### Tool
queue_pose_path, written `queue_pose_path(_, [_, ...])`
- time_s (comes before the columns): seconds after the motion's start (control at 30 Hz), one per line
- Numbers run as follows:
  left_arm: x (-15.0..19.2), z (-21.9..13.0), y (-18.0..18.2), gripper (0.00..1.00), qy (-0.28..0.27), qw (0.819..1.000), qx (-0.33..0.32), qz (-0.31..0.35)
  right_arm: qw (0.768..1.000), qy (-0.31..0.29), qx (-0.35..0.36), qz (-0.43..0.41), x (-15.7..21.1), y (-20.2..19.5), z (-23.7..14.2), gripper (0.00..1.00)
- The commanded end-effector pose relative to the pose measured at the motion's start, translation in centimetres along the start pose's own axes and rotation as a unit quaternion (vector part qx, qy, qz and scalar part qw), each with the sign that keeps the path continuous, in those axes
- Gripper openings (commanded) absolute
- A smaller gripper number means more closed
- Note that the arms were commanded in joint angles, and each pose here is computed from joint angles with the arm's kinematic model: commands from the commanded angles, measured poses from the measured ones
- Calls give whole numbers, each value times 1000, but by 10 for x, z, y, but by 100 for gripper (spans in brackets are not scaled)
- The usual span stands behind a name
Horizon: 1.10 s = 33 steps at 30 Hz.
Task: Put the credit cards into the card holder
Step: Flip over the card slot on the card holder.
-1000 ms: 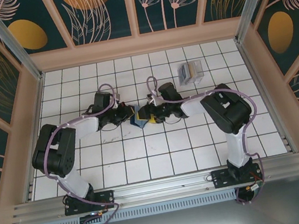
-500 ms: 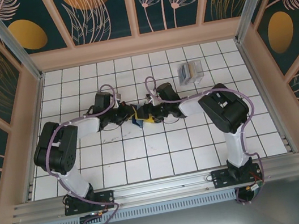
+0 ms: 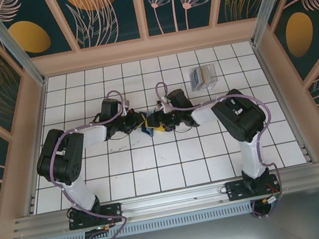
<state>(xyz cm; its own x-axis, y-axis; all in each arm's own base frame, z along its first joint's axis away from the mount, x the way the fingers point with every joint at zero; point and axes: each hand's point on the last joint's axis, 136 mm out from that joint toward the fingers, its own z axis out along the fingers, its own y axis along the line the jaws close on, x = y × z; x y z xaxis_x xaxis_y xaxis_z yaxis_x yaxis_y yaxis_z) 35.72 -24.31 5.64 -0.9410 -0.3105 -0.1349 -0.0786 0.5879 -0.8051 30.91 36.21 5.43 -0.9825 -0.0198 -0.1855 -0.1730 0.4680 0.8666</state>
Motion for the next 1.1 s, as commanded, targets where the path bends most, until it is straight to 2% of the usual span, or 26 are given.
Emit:
queue_pose_path(0.0, [12,9,17,0,28,999,-25,-1,1000,-22,-10,-16,-7,6,-7,62])
queue_pose_path(0.17, [9,8,19,0,19,999,-30,4,1000,-22,-9,-17,-4,3,-10,61])
queue_pose_path(0.43, [10,10,25,0,21,999,-40,5,998,-42,-15,-35,-7,12,-20,64])
queue_pose_path(0.73, [9,9,20,0,17,999,-27,2,999,-37,15,-28,-4,-4,-20,58])
queue_pose_path(0.87, [9,6,15,0,13,1000,-18,5,998,-36,5,-45,-3,4,-19,67])
queue_pose_path(1.07, [10,6,12,0,18,1000,-10,1,997,-29,-2,-67,-8,17,-7,70])
